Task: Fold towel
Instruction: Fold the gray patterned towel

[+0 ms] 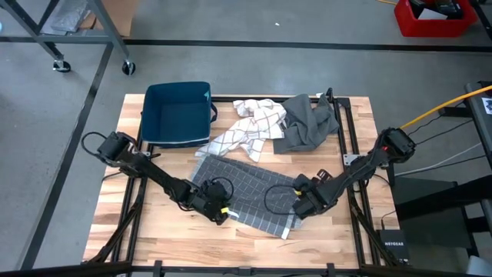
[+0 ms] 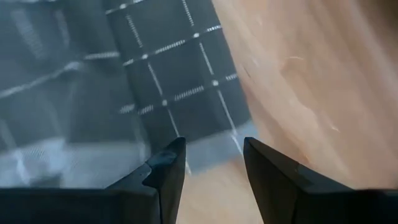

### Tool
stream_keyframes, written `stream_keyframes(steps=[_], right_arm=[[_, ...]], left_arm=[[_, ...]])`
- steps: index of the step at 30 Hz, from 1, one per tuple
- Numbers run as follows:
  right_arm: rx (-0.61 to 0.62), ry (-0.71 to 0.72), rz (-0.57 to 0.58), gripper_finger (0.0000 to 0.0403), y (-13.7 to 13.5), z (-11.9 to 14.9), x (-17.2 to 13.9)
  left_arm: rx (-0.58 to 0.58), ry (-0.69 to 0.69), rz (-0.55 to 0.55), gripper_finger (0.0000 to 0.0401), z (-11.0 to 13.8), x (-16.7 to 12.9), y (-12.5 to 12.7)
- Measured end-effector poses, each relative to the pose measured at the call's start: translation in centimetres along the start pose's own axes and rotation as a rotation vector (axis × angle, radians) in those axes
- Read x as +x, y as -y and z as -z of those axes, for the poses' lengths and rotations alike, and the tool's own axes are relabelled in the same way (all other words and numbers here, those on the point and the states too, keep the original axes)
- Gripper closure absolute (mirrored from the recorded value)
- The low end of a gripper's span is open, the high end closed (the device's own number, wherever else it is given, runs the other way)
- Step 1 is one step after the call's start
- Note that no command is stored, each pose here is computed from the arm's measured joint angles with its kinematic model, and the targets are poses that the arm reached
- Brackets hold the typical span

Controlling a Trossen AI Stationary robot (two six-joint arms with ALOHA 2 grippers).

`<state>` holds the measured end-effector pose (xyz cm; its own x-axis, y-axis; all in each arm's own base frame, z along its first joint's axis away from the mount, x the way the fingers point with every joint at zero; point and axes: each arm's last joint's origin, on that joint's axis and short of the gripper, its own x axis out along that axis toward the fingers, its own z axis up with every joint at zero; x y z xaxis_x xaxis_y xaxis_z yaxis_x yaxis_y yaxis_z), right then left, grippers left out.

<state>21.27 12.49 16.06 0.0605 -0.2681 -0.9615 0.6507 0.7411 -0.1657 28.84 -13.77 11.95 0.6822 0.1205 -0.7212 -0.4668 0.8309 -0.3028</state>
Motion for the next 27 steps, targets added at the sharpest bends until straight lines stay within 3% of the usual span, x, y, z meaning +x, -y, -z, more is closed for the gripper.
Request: stream_keyframes(steps=[3,7,18,24,27], right_arm=[[0.045,-0.029,-0.052,0.0235,0.1,-0.4,1.3],[0.087,-0.088,-0.209,0.0235,-0.7,-0.6,2.2],[0.150,-0.047,-0.710,0.0235,-7.0,-1.2,2.6],[0.143,-0.037,-0.749,0.0235,-9.3,-1.5,2.2],[0.123,0.031,-0.742,0.0235,-9.7,-2.0,1.6]], left_arm=[[0.004,0.000,-0.012,0.0286,0.2,0.2,-0.1],[-0.006,0.006,-0.048,0.0286,0.2,0.2,-0.3],[0.062,-0.067,-0.212,0.0286,1.0,-0.2,-1.9],[0.166,-0.166,-0.298,0.0286,1.2,-2.2,-2.9],[0.190,-0.182,-0.279,0.0286,0.9,-3.7,-2.8]])
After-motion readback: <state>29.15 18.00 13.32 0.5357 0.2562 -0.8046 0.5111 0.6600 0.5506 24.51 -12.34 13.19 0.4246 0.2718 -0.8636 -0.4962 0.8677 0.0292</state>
